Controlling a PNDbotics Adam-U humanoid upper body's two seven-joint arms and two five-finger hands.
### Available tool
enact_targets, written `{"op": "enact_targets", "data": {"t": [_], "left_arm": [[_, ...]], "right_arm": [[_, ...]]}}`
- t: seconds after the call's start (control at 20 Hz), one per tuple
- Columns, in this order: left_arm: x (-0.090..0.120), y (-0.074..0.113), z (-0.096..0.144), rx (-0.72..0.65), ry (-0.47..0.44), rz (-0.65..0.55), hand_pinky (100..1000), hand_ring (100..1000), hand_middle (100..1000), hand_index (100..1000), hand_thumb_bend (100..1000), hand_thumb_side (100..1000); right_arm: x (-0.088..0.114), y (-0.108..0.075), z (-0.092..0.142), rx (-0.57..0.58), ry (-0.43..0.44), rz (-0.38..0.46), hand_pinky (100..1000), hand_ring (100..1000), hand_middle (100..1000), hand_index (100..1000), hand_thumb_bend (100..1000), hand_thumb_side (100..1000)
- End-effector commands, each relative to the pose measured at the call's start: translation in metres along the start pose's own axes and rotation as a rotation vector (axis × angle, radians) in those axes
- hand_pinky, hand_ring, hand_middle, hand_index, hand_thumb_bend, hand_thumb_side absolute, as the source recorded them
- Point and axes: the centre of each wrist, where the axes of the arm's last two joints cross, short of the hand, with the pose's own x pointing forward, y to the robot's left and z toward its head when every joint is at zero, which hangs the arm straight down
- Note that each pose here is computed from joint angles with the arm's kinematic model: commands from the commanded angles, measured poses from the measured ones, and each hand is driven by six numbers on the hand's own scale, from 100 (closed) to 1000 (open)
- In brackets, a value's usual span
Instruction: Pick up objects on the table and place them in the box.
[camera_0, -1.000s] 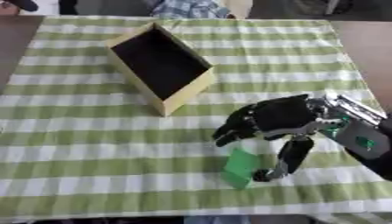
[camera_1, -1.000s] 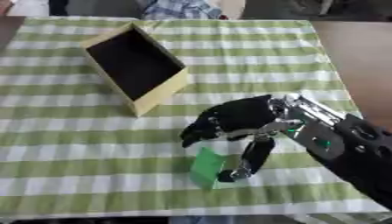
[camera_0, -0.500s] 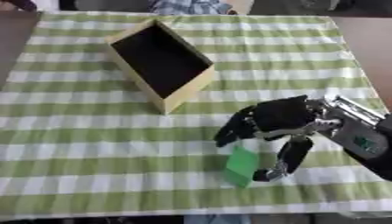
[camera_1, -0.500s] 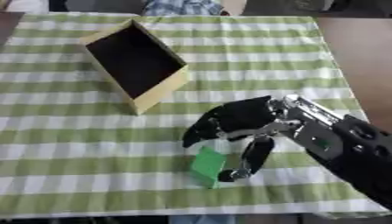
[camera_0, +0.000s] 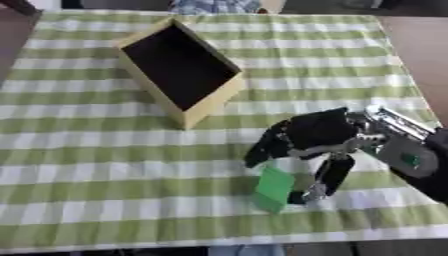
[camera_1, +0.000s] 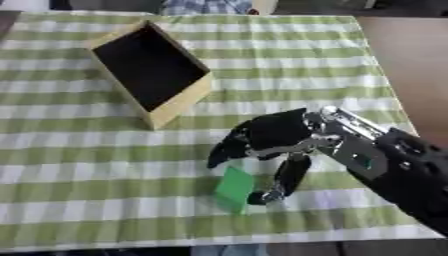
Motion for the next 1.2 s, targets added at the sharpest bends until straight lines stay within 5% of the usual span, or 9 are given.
{"op": "enact_targets", "data": {"t": [0.05, 0.65, 1.2], "left_arm": [[0.0054, 0.0047, -0.0058, -0.023, -0.027, -0.024, 524, 635, 578, 717, 100, 561], [0.006, 0.0058, -0.0079, -0.023, -0.034, -0.032, 524, 634, 577, 717, 100, 560], [0.0063, 0.0063, -0.0087, -0.02, -0.038, -0.035, 524, 633, 577, 718, 100, 560]], "right_arm": [[-0.0039, -0.0009, 0.0076, 0.15, -0.122, 0.075, 797, 832, 855, 1000, 269, 450], [-0.0039, 0.0045, 0.0099, 0.083, -0.109, 0.061, 740, 783, 782, 1000, 268, 534], [-0.0021, 0.0004, 0.0117, -0.087, -0.086, 0.125, 602, 564, 593, 930, 266, 522]]}}
